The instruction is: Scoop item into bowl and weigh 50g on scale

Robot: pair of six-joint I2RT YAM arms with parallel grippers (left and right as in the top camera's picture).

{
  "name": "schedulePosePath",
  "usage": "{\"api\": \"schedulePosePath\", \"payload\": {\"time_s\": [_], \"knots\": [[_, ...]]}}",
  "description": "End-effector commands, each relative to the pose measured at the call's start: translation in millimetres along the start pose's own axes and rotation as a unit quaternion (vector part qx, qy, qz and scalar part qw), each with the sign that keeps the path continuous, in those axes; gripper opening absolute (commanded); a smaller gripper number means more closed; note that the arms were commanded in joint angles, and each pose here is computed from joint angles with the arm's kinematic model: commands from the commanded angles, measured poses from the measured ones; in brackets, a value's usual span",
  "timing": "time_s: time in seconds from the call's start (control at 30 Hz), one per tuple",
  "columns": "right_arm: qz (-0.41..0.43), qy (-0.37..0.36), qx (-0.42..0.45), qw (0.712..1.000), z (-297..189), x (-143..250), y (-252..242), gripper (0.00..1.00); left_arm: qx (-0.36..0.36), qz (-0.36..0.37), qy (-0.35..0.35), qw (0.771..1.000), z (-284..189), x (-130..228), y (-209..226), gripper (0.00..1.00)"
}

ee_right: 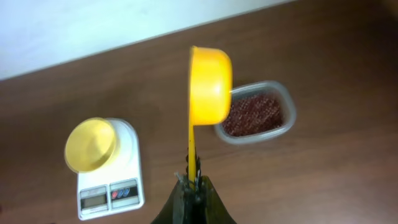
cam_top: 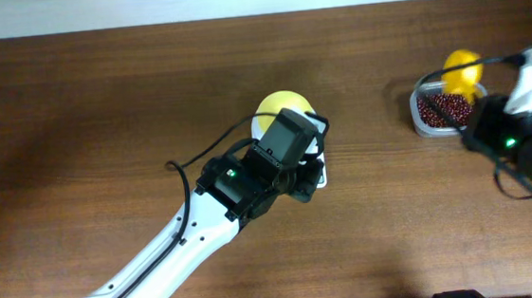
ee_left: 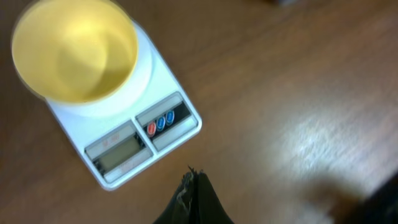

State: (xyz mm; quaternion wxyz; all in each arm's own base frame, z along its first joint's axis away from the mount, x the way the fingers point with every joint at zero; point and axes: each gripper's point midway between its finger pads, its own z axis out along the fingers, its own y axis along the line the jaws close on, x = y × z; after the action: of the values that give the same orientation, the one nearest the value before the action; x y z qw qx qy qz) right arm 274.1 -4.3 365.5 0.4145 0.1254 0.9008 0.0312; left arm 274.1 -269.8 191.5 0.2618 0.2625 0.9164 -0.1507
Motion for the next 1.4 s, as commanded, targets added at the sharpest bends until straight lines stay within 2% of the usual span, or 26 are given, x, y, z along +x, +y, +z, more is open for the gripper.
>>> {"api": "schedulePosePath", "payload": {"time_s": [0.0,0.07,0.27,0.47,0.57,1.07,1.23,1.37], "knots": [[0.005,0.009,0.047,0.999,-2.0,-14.5,-27.8,0.04,0.016,0.015,-0.05,0.999,-1.3,-28.4,3.9,0.0],[0.011,0.045,0.044,0.998,11.4,-7.3,-36.5,0.04,0.059,0.031,-0.057,0.996,2.4,-35.2,-1.0,0.0],[0.012,0.08,0.052,0.995,34.4,-4.0,-46.3,0.04,0.04,0.048,0.001,0.998,48.9,-16.6,13.7,0.0],[0.013,0.085,0.048,0.995,37.8,-3.5,-45.2,0.04,0.029,0.046,0.015,0.998,49.0,-9.7,18.1,0.0],[0.062,0.084,0.045,0.994,37.9,-3.0,-42.2,0.04,0.03,0.045,0.024,0.998,48.8,-5.2,17.9,0.0],[0.063,0.09,0.022,0.994,38.1,-1.1,-34.2,0.04,0.028,0.043,0.042,0.998,48.9,3.3,19.5,0.0],[0.057,0.089,0.027,0.994,38.1,-1.5,-36.0,0.04,0.024,0.034,0.091,0.995,80.0,24.1,24.3,0.0],[0.057,0.088,0.027,0.994,38.3,-2.2,-36.0,0.04,0.022,0.034,0.097,0.994,92.1,26.5,25.8,0.0]]}}
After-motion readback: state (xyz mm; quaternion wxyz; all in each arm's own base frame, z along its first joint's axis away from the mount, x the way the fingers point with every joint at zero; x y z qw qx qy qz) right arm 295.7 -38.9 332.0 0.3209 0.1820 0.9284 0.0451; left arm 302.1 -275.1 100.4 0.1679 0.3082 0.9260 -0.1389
